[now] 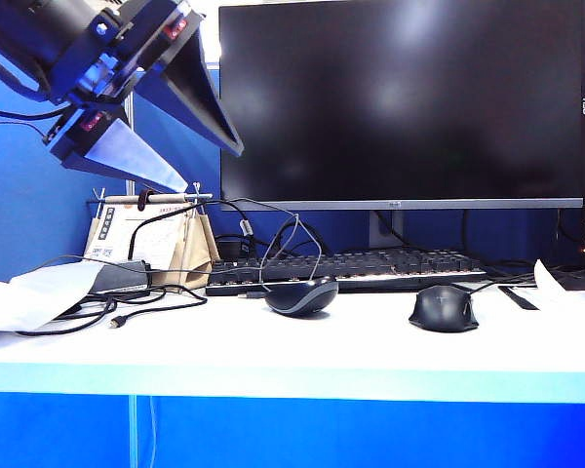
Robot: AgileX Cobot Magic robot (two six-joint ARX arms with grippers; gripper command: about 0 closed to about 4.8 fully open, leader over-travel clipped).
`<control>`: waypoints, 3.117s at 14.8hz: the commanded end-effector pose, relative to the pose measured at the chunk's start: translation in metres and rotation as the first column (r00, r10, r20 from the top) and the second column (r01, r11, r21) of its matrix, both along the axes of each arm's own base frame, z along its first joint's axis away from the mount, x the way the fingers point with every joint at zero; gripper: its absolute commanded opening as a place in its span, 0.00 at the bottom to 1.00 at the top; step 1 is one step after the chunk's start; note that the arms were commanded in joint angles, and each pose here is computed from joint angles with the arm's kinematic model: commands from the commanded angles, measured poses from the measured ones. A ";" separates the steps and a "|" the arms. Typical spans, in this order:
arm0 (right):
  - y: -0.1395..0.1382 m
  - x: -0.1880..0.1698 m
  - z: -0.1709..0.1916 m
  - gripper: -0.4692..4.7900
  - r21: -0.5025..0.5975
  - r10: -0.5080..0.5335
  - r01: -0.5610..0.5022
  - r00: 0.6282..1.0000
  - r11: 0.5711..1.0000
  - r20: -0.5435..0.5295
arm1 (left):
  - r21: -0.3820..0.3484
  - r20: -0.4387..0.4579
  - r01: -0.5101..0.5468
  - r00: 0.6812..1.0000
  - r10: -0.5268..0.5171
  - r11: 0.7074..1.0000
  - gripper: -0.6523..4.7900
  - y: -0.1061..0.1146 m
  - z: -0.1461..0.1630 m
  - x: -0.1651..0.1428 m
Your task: Pick up the kiwi and place it near the upside-down mouse.
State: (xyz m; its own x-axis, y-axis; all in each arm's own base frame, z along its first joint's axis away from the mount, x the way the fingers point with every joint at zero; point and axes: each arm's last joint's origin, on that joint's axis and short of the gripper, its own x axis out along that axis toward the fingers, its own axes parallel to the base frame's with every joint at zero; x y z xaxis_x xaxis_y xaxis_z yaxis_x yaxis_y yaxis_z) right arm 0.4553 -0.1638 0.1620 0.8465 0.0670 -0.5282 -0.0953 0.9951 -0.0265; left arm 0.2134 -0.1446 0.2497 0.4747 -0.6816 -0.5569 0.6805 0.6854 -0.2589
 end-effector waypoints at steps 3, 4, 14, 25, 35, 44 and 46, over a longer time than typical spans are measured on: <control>0.007 -0.010 -0.046 0.78 0.080 -0.002 0.022 0.971 0.997 -0.240 | -0.013 0.008 0.007 1.000 -0.007 1.000 0.86 -0.001 0.002 0.000; 0.007 -0.010 -0.046 0.92 0.068 -0.017 0.034 0.971 0.997 -0.237 | -0.013 0.007 0.006 1.000 -0.006 1.000 0.86 -0.001 0.002 0.000; 0.002 -0.010 -0.045 0.69 -0.007 -0.101 0.103 0.963 0.995 -0.249 | -0.022 0.021 0.039 0.999 -0.038 0.999 0.86 -0.008 0.003 -0.004; 0.010 -0.014 0.027 0.56 0.123 -0.068 0.076 0.996 0.990 -0.065 | -0.027 0.036 0.035 0.999 -0.034 0.999 0.86 -0.008 0.005 -0.003; 0.105 -0.076 0.203 0.57 0.194 0.159 -0.217 0.948 0.957 0.276 | -0.041 0.047 0.059 0.997 -0.057 0.997 0.86 -0.009 0.006 -0.003; 0.235 -0.168 0.196 0.57 0.184 0.374 -0.447 0.868 0.876 0.325 | -0.010 0.109 0.116 0.987 -0.114 0.993 0.86 -0.009 0.007 -0.003; 0.255 -0.177 0.160 0.57 0.245 0.390 -0.481 0.855 0.842 0.341 | 0.038 0.120 0.109 0.986 -0.113 0.993 0.86 -0.007 0.004 -0.003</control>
State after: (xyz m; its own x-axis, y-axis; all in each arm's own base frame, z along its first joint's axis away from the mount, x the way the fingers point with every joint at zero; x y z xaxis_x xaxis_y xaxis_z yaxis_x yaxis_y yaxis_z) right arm 0.2803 0.0852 0.3252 0.7822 0.5769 -0.2353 -0.5515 0.8168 0.1693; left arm 0.2102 -0.1532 0.2536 0.4439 -0.7353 -0.5121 0.7776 0.6001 -0.1876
